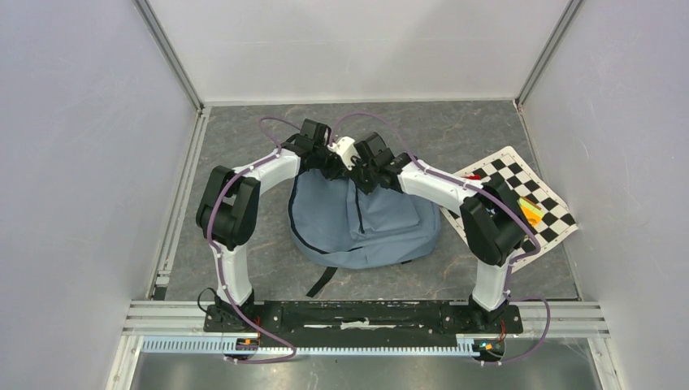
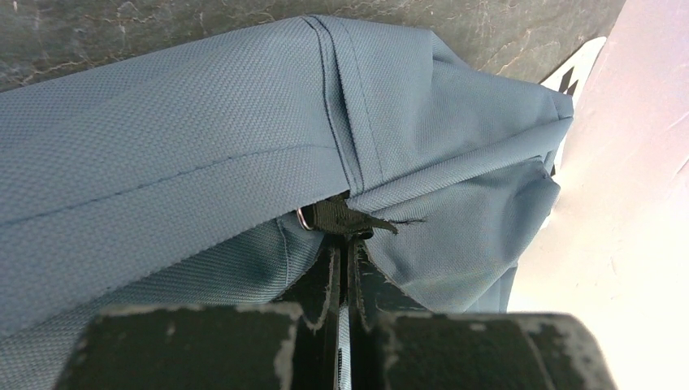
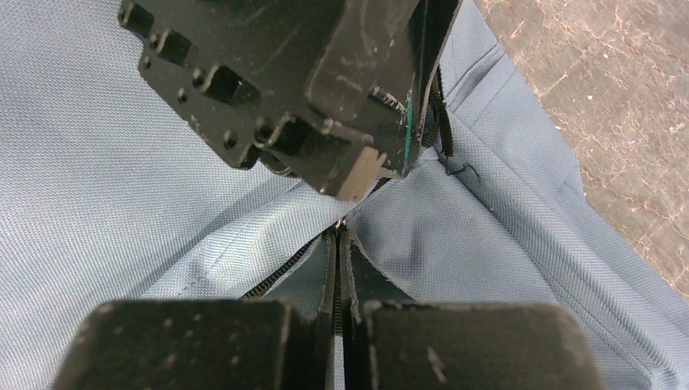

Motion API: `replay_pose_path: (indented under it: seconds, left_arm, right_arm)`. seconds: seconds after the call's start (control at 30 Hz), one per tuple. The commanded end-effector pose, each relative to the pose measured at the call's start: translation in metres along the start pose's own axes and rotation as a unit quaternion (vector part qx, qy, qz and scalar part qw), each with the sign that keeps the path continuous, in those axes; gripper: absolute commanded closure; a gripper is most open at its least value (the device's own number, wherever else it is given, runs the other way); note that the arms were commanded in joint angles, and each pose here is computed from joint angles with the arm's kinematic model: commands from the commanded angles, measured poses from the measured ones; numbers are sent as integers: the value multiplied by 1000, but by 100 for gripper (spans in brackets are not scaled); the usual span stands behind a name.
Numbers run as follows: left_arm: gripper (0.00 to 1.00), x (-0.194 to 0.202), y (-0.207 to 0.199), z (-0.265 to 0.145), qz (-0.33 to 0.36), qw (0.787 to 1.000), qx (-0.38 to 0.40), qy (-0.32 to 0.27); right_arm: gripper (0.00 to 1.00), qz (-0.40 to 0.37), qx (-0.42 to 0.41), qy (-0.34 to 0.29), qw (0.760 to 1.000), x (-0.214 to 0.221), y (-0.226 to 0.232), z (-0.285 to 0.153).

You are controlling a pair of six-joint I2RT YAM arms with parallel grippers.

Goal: Pack the student bag
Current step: Zip the student bag at the center of the board.

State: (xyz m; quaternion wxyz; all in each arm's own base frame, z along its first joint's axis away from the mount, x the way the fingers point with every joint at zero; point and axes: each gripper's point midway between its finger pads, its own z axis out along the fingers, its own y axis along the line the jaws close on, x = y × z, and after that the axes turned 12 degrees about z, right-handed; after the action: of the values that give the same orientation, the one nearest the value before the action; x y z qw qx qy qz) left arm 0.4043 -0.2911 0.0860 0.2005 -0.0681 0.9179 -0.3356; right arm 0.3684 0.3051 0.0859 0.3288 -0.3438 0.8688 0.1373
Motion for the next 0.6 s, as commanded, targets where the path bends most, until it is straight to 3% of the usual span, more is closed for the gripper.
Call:
replay_pose_path:
  seconds: [0.0, 0.2, 0.57]
  left_arm:
    - [98, -25, -39, -24, 1, 997, 57, -44]
    - [98, -31, -39, -24, 1, 997, 59, -54]
    - [98, -39, -38, -26, 2, 996, 64, -64]
  right_arm:
    - [100, 6, -31, 11, 999, 5, 13, -12]
    - [100, 38, -90, 92, 991, 41, 38, -33]
    - [100, 53, -148, 154, 976, 72, 61, -73]
